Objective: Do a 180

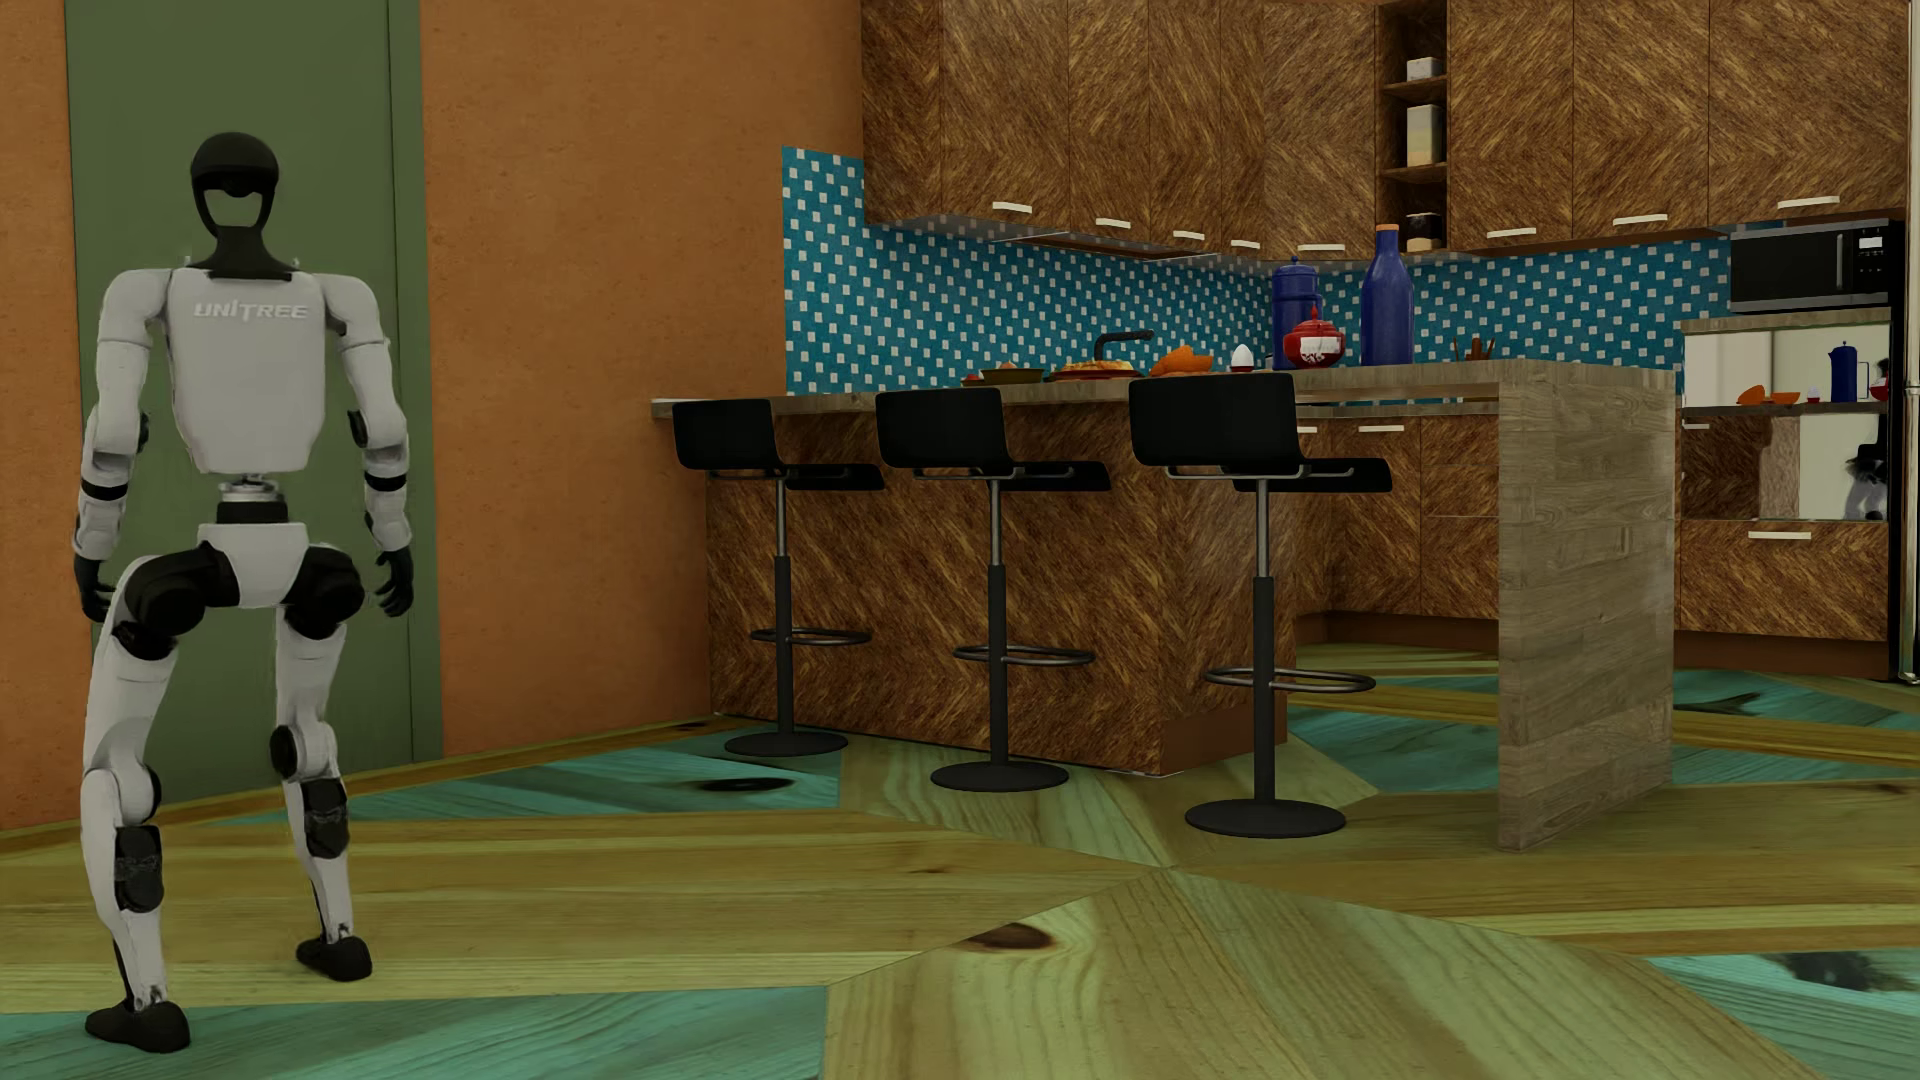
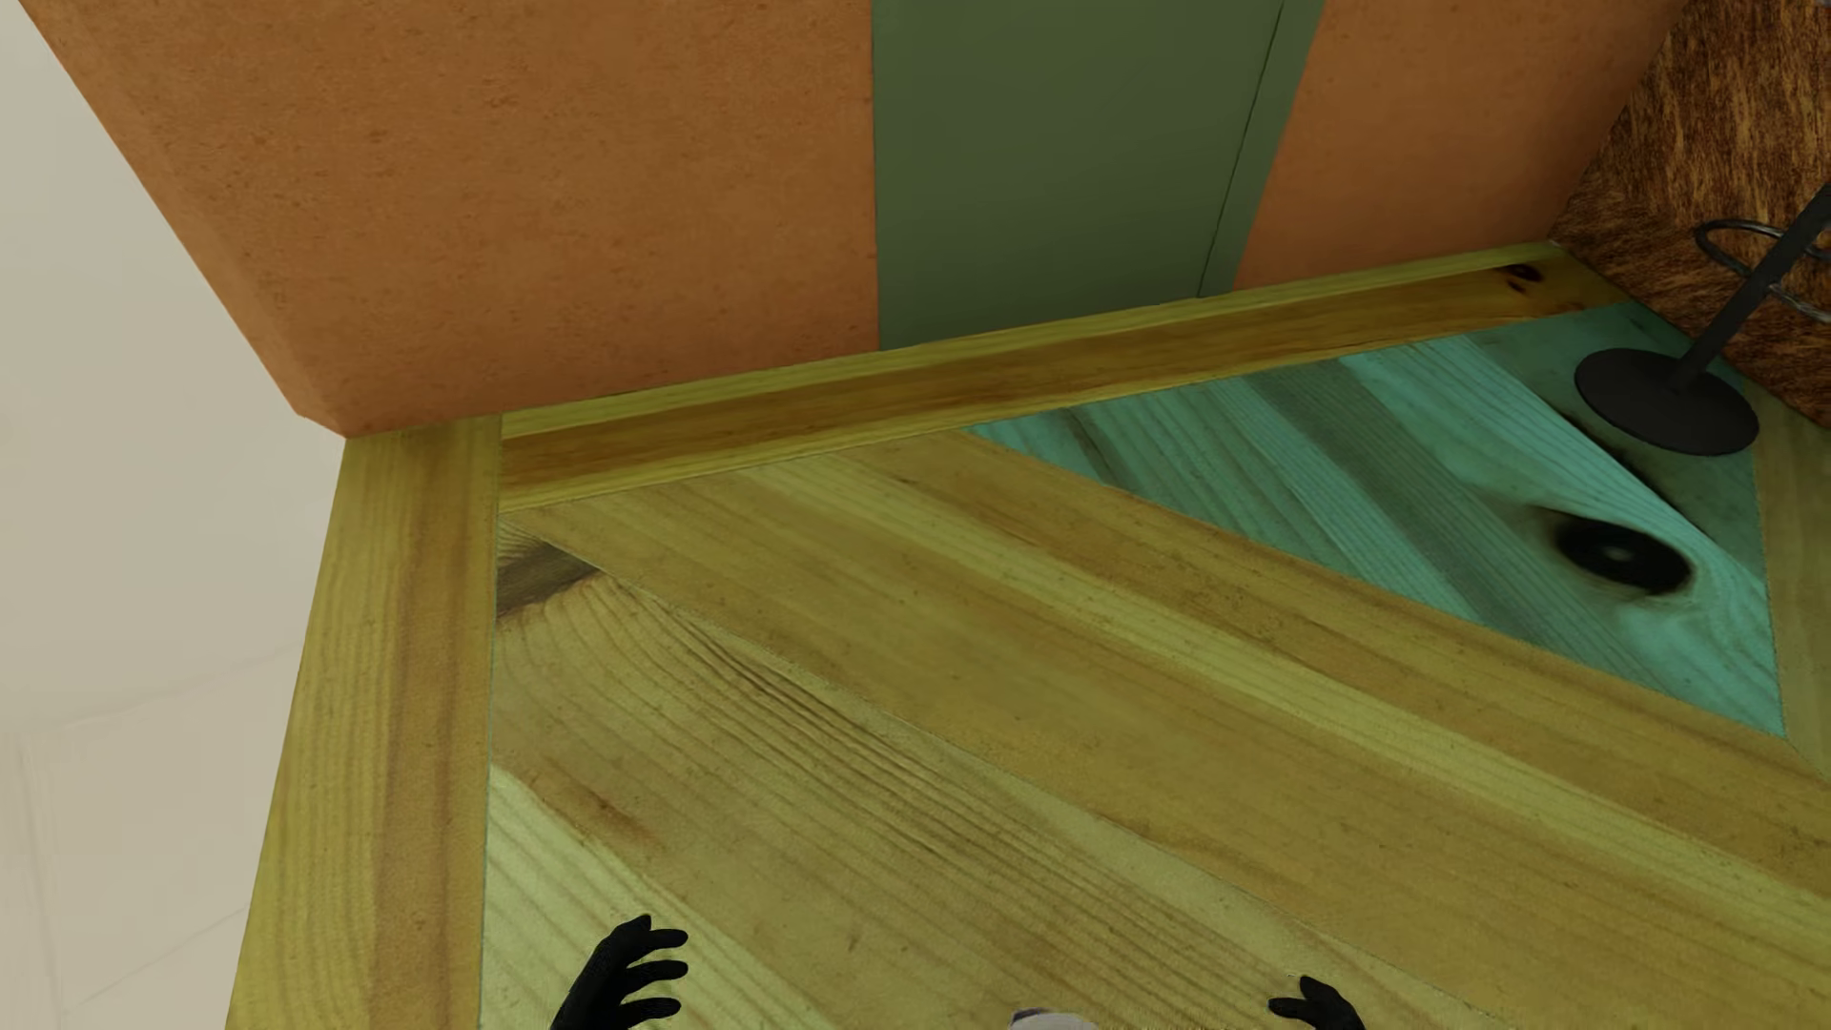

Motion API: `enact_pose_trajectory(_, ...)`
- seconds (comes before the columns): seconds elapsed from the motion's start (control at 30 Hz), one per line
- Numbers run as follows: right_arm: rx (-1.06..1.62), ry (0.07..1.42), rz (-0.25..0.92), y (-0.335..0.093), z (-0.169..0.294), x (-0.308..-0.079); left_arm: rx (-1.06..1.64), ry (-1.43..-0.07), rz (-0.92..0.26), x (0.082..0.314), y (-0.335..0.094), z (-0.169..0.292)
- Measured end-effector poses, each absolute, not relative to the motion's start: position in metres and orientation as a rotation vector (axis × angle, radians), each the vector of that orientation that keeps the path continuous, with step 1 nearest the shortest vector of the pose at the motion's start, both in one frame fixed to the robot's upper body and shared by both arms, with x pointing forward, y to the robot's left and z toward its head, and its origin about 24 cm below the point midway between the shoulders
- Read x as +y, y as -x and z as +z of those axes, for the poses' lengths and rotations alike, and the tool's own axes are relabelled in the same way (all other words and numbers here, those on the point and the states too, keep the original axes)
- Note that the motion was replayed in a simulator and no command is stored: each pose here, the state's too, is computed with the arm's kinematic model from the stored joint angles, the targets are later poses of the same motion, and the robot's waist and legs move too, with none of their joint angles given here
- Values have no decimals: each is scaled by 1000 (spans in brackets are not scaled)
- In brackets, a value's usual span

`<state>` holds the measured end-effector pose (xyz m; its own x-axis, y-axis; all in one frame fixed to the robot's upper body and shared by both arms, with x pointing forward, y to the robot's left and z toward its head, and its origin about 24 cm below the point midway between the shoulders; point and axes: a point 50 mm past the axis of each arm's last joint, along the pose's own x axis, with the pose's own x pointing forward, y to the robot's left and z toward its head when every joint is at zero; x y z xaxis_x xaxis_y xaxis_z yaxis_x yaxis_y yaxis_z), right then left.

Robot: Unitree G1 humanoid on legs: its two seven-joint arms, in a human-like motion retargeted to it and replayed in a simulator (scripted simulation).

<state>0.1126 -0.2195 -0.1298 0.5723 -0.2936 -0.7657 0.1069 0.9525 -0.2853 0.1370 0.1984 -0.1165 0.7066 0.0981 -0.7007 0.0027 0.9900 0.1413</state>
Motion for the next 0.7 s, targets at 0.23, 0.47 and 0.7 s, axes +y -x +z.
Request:
enact_pose_trajectory(0.23,964,220,-275,-86,-134,-217,945,-171,54,221,-109,-129)
enact_pose_trajectory(0.47,905,203,-224,-98,-131,-212,840,-136,39,218,-128,-121)
enact_pose_trajectory(0.7,895,265,-208,-105,-130,-218,909,-147,20,207,-108,-130)
